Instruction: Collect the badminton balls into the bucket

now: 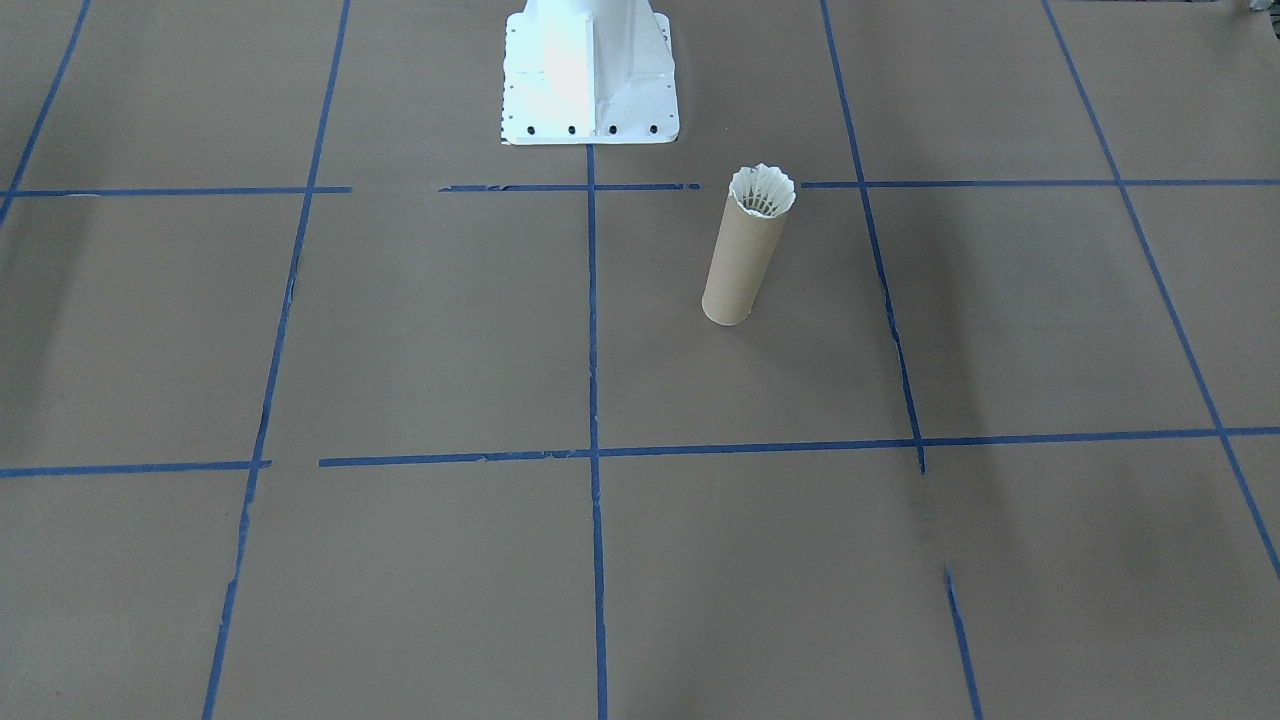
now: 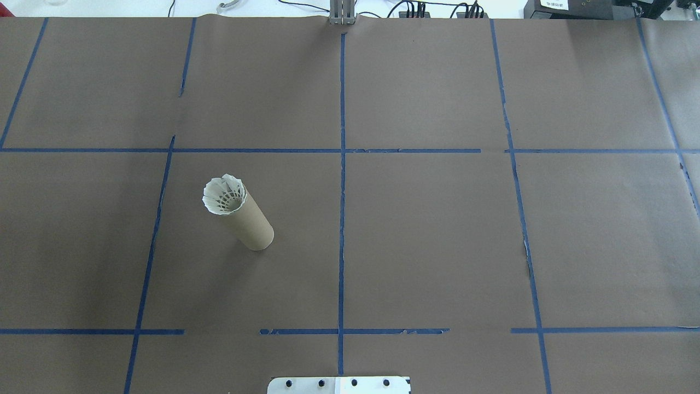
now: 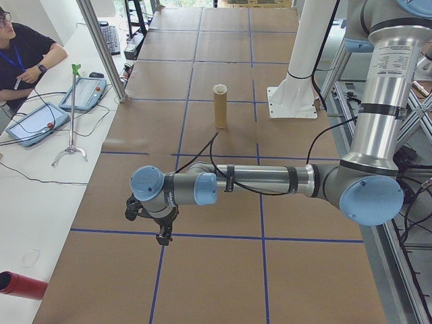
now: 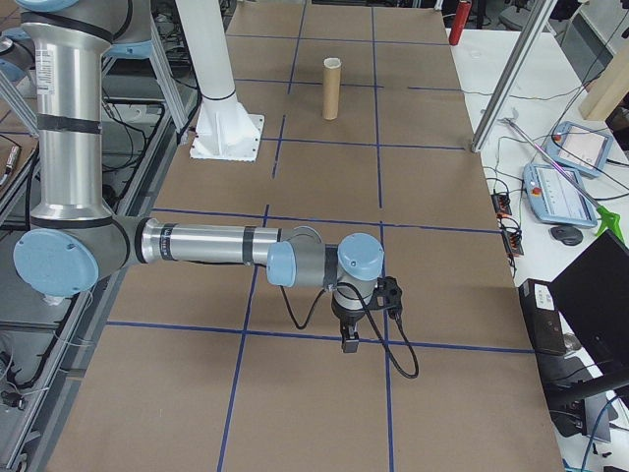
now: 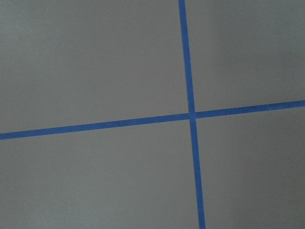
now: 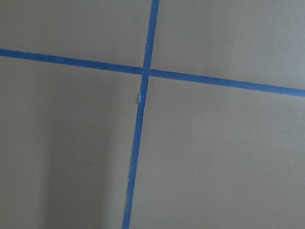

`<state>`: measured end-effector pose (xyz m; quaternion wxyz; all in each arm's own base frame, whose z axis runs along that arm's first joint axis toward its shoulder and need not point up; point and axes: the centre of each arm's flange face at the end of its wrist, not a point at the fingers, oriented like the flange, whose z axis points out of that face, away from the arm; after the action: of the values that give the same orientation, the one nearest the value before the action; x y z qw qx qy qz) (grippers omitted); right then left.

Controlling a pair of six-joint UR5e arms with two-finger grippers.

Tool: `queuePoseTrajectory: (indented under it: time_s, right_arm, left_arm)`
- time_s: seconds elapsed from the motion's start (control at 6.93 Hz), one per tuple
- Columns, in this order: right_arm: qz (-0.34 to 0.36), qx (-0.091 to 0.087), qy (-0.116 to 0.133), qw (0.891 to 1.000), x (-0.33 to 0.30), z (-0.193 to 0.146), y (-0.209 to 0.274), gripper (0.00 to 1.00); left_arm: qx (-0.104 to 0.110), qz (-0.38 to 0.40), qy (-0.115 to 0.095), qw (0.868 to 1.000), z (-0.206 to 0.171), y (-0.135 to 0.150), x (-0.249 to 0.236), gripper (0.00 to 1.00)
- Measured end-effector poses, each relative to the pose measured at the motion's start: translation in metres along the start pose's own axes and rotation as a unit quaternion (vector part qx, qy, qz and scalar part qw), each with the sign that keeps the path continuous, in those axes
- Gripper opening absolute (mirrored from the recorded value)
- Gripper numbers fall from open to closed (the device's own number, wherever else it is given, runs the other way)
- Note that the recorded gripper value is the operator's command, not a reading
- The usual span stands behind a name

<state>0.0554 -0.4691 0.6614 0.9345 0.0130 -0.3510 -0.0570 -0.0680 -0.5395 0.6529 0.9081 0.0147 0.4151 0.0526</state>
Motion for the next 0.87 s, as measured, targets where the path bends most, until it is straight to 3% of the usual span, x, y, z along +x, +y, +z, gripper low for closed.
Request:
queuePoseTrajectory:
  time_s: [0.87]
  right_arm:
    - [0.000, 0.000, 0.000, 1.000, 0.000, 0.000, 0.000, 1.00]
  left_arm:
    - [0.013, 0.014, -0.001, 1.000, -0.012, 0.006, 0.014, 1.00]
